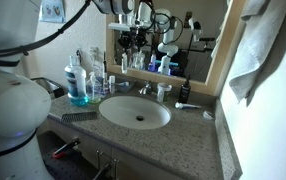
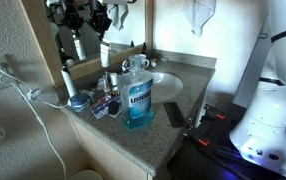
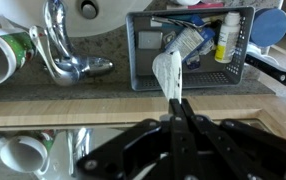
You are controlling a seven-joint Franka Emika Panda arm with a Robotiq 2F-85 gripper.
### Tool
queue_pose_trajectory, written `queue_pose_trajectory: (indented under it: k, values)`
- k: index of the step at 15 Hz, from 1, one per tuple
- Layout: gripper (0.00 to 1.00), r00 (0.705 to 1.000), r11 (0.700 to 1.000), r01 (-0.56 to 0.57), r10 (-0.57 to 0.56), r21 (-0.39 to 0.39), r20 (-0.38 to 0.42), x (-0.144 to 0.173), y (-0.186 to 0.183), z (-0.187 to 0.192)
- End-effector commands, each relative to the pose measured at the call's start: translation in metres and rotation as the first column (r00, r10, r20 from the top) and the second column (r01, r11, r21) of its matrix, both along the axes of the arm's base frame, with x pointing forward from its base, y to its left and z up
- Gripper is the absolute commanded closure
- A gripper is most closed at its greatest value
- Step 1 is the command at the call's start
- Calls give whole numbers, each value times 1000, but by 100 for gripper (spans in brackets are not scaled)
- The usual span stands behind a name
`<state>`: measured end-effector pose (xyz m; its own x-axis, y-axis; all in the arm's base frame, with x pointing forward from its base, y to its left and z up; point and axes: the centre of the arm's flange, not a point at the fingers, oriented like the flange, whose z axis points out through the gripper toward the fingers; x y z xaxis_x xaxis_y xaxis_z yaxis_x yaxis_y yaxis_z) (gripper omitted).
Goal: Pick up the object and put it in the tray
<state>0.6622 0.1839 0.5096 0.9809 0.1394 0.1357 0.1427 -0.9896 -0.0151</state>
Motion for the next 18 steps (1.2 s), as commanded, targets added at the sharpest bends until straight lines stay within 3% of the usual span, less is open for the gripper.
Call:
queue_pose_trajectory:
  k: [1, 18]
  values:
    - [99, 999, 999, -39, 38, 6, 23, -6, 6, -11]
    - [99, 987, 984, -161, 160, 70, 28, 38, 42, -75]
